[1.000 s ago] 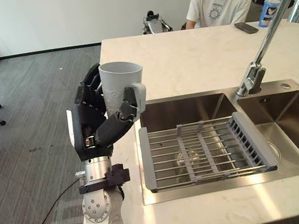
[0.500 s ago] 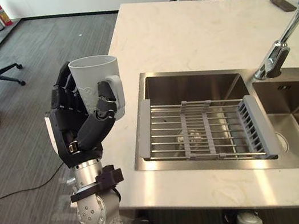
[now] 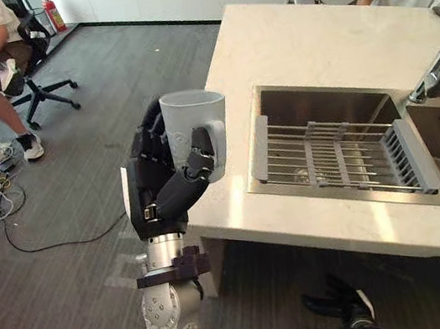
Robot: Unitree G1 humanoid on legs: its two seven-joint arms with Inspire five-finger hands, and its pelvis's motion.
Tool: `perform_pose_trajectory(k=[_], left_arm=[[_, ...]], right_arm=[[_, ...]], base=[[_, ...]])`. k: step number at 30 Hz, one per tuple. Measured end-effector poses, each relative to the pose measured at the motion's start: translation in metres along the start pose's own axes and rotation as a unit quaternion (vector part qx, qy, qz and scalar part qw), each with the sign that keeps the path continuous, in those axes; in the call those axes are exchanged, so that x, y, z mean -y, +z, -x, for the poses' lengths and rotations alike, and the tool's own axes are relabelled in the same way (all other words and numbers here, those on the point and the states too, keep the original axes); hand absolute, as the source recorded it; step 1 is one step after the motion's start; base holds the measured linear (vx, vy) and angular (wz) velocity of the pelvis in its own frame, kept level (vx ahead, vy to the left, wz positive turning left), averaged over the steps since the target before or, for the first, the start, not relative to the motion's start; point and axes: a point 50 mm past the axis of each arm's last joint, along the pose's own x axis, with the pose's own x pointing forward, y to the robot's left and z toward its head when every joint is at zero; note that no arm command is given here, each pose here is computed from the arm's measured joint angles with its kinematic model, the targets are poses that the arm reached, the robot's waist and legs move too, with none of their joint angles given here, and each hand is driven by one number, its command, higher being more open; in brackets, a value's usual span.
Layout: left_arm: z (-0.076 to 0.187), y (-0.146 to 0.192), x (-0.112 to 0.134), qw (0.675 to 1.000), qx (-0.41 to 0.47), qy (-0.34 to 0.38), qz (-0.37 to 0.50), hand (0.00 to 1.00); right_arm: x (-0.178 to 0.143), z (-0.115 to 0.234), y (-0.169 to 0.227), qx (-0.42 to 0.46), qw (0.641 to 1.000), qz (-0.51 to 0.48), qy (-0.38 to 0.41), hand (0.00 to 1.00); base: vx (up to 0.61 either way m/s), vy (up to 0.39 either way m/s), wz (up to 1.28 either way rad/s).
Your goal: Walk over to the sink, pick up the cup, carry it to the dishwasher, place the cup inside the dishwasher, then close the dishwasher door
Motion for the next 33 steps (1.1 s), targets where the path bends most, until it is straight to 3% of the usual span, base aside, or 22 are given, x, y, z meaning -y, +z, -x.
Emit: perform_pose_trajectory(k=[12, 26, 31, 33], left_arm=[[0.002, 0.0, 0.003, 1.0, -0.004, -0.023, -0.004, 0.3], [0.002, 0.01, 0.002, 1.0, 0.019, 0.01, 0.02, 0.3], [-0.002, 0.01, 0.02, 0.998, 0.031, -0.022, 0.048, 0.3], [-0.01, 0.01, 0.022, 0.997, 0.04, -0.047, 0.036, 0.3]], right_arm=[[0.003, 0.001, 0.007, 0.017, 1.0, 0.015, -0.005, 0.9], [-0.019, -0.005, 0.04, 0.077, 0.997, 0.019, 0.004, 0.9], [0.001, -0.004, 0.038, 0.075, 0.996, 0.029, -0.029, 0.9], [-0.008, -0.011, 0.034, 0.053, 0.998, 0.031, -0.023, 0.9]], base=[[-0.03, 0.036, 0.12], [-0.09, -0.157, 1.17], [-0.1, 0.108, 1.16], [-0.09, 0.276, 1.2]])
